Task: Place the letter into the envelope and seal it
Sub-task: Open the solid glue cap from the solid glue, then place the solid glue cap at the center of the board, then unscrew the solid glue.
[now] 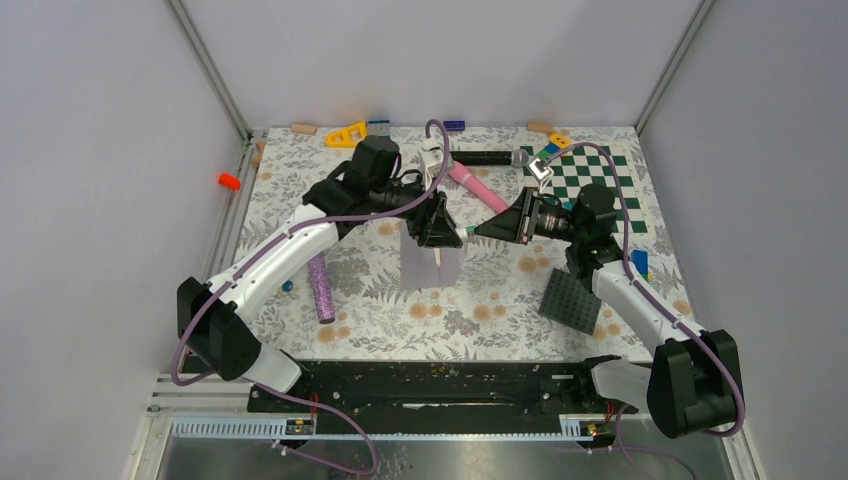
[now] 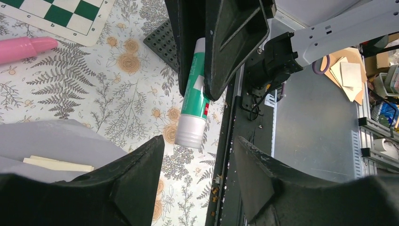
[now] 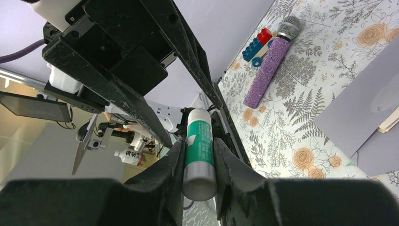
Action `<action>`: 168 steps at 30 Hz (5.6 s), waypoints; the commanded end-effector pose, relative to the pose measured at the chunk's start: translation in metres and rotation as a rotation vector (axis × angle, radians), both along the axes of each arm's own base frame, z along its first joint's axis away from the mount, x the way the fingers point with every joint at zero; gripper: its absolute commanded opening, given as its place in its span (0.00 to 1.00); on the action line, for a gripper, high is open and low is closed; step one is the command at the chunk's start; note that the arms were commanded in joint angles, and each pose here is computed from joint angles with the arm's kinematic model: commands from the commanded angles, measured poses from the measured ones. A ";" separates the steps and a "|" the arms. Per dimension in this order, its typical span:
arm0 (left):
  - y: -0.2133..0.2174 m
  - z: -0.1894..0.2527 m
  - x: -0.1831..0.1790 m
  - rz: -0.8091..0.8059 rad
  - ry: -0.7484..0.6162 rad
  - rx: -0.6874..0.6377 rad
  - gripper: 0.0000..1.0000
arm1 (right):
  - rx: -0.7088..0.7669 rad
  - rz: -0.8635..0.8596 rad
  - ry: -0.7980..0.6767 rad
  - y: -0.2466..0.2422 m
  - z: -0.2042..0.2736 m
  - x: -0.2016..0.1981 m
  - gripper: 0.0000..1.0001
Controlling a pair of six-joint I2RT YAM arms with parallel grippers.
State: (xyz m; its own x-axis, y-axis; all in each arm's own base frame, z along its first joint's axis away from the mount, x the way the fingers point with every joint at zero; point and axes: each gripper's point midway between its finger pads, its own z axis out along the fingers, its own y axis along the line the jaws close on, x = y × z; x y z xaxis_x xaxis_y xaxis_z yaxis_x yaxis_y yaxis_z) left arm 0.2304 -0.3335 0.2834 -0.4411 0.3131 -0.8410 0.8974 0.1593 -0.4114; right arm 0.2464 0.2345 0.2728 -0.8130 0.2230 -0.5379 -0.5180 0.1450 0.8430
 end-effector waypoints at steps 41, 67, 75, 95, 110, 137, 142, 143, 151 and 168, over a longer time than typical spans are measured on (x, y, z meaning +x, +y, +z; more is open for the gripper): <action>0.036 0.013 0.015 0.056 -0.071 -0.043 0.09 | 0.024 -0.016 -0.052 -0.010 0.015 0.009 0.00; 0.237 -0.146 0.066 0.086 -0.232 1.299 0.06 | -0.271 -0.313 -0.341 -0.053 0.029 0.018 0.00; 0.246 -0.199 0.075 -0.008 -0.156 1.435 0.05 | -0.262 -0.309 -0.353 -0.054 0.032 0.014 0.00; 0.228 -0.253 0.082 -0.072 -0.084 1.476 0.10 | -0.254 -0.292 -0.346 -0.052 0.030 0.014 0.00; 0.215 -0.229 0.088 -0.007 -0.134 1.404 0.70 | -0.251 -0.289 -0.342 -0.052 0.030 0.013 0.00; 0.037 0.046 0.020 0.067 -0.324 0.083 0.99 | -0.062 0.080 -0.183 -0.001 0.020 -0.023 0.00; 0.011 0.044 0.001 -0.005 -0.292 0.056 0.99 | -0.062 0.135 -0.150 0.013 0.008 -0.027 0.00; 0.007 0.042 -0.002 -0.016 -0.287 0.058 0.99 | -0.059 0.139 -0.144 0.014 0.008 -0.027 0.00; -0.015 0.029 -0.027 -0.106 -0.266 0.080 0.95 | -0.063 0.168 -0.129 0.020 0.001 -0.030 0.00; -0.024 0.003 -0.011 -0.041 -0.347 0.204 0.60 | -0.047 0.193 -0.106 0.021 0.001 -0.032 0.01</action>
State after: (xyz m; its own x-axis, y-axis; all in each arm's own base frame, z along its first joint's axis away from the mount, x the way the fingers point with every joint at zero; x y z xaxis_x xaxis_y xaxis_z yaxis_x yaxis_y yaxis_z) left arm 0.2096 -0.3507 0.2773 -0.1767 0.5164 -0.8379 0.9817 0.1544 -0.1119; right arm 0.2207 0.2531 0.2670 -0.7965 0.0631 -0.6014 -0.5929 0.1140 0.7972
